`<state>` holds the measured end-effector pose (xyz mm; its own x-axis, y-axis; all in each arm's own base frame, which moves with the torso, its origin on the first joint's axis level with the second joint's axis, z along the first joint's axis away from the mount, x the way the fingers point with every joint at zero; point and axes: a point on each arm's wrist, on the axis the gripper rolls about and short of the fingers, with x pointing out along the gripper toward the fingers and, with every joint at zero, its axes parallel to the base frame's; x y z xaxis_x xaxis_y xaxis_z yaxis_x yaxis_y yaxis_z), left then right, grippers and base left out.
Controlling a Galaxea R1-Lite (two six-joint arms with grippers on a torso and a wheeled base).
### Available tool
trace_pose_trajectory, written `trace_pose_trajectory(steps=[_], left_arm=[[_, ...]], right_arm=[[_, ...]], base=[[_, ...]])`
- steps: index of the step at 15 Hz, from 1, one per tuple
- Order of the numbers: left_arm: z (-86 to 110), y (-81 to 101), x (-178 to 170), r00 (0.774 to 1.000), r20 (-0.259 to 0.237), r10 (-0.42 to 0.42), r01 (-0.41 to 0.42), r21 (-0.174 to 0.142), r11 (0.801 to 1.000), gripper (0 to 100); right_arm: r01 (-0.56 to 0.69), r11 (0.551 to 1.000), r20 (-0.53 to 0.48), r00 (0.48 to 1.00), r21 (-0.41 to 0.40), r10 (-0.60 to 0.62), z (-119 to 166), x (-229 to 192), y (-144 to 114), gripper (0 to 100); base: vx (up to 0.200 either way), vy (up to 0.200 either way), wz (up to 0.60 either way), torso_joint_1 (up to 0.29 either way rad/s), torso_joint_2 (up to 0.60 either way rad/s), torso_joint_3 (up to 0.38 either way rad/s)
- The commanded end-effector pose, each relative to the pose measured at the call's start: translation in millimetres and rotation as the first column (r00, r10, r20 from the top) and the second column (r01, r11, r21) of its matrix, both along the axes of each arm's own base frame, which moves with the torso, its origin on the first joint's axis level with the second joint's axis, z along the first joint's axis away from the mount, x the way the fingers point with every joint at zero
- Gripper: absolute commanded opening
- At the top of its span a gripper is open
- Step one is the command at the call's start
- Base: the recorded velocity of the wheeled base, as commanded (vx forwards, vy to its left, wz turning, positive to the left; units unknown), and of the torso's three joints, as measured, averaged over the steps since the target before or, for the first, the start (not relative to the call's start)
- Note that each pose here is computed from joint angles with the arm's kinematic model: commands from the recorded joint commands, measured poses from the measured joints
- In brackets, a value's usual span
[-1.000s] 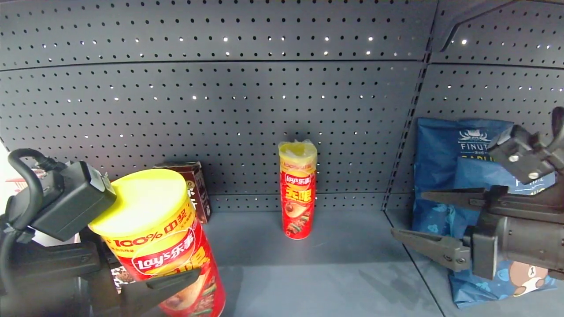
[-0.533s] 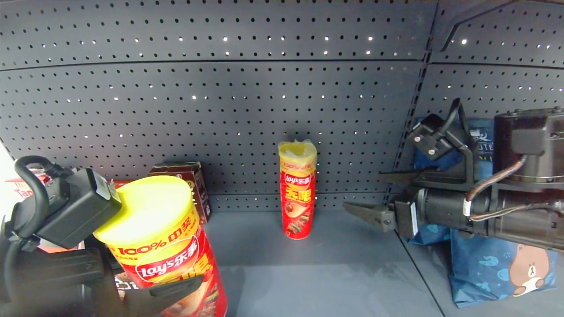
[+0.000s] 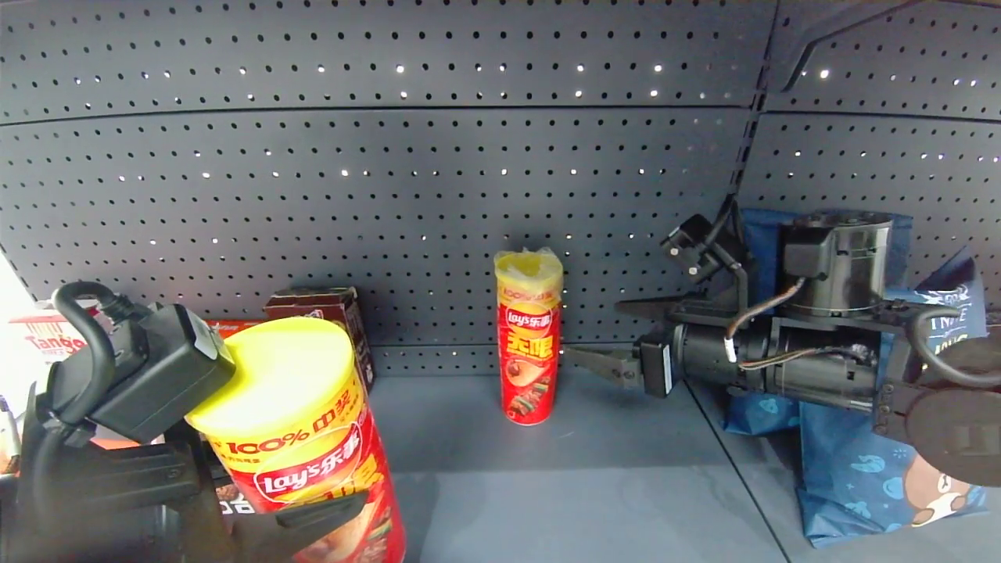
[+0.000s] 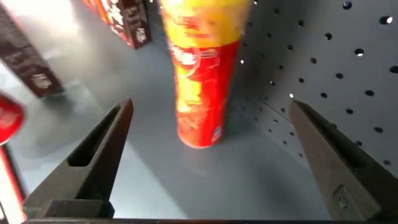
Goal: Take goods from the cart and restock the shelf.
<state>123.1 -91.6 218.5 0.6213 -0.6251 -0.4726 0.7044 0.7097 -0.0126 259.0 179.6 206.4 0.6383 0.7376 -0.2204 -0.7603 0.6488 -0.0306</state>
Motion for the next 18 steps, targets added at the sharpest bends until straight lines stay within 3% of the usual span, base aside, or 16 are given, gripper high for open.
trace_pose_trajectory(steps=[1, 18], left_arm=[[-1.3, -0.1, 0.1, 1.0, -0.006, 0.0, 0.0, 0.003, 1.0, 0], [-5.6, 1.5, -0.2, 1.0, -0.017, 0.008, -0.008, 0.011, 1.0, 0]], right_arm=[[-0.005, 1.0, -0.024, 1.0, -0.01, 0.005, -14.9, 19.2, 5.9, 100], [-0.169, 0.985, -0.059, 0.984, 0.024, 0.17, -58.6, 57.4, 23.5, 100]], base=[[0.0, 0.0, 0.0, 0.0, 0.0, 0.0], [0.0, 0.0, 0.0, 0.0, 0.0, 0.0]])
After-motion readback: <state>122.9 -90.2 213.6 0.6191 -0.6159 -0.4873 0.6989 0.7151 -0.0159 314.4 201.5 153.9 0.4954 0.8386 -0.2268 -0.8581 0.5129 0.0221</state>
